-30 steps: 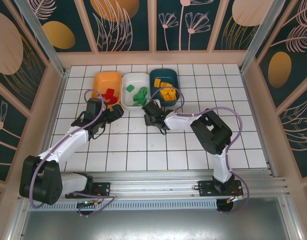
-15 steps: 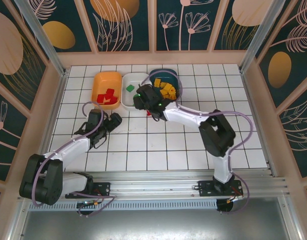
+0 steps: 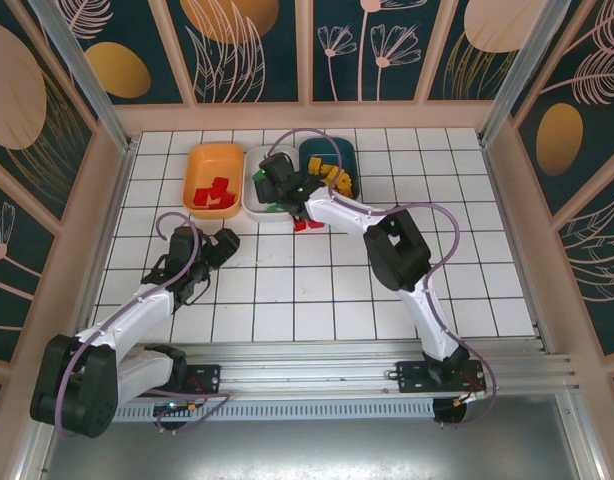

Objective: Sort the legos into containers by color

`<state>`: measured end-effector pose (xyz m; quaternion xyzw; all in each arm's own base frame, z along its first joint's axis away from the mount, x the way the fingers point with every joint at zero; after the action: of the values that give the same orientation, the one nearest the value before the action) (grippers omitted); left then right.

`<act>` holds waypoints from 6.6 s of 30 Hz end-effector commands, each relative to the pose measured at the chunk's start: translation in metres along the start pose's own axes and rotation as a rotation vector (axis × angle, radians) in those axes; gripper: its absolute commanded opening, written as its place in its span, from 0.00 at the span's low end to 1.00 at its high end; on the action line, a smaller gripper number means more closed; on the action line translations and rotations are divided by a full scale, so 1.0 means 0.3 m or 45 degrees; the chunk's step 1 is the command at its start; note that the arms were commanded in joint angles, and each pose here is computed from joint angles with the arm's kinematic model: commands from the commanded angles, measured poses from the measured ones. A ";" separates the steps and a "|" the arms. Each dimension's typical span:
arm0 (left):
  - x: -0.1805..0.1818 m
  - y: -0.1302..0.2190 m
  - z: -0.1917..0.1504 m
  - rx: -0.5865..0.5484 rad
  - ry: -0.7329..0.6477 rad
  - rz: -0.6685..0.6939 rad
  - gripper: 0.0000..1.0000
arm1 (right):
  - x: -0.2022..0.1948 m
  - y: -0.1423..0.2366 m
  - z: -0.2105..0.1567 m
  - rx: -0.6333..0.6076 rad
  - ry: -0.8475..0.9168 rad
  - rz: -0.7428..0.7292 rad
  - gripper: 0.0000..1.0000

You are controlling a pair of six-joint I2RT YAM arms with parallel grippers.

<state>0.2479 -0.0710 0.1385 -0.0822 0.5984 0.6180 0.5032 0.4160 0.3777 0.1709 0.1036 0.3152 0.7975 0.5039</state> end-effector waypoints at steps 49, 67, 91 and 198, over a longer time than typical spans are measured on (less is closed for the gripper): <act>-0.015 -0.026 -0.005 0.037 -0.029 -0.033 0.99 | -0.196 0.108 -0.406 0.220 -0.272 -0.011 0.45; 0.089 0.020 0.193 -0.162 0.310 0.129 0.99 | 0.007 0.313 -0.127 -0.095 -0.206 0.256 0.35; 0.127 0.098 0.143 -0.060 0.308 -0.035 0.99 | 0.346 -0.027 0.187 -0.207 0.210 0.443 0.60; -0.139 0.514 0.278 -0.746 0.219 -0.432 0.99 | -0.076 0.813 -0.033 -0.748 -0.144 0.137 0.99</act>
<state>0.2044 0.0017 0.3006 -0.3552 0.4235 0.6409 0.5327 0.2310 0.2900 0.3383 0.0023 0.0207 0.9060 0.4229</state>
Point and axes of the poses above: each hand's point on the last joint's axis, 136 mm out from that joint toward the fingers, its own y axis back along the fingers, its own x axis along the line the jaws close on, z = x × y, the point moved 8 cm from there along y, back along the fingers, and after that the axes turned 14 degrees about y, right-handed, at the moved point
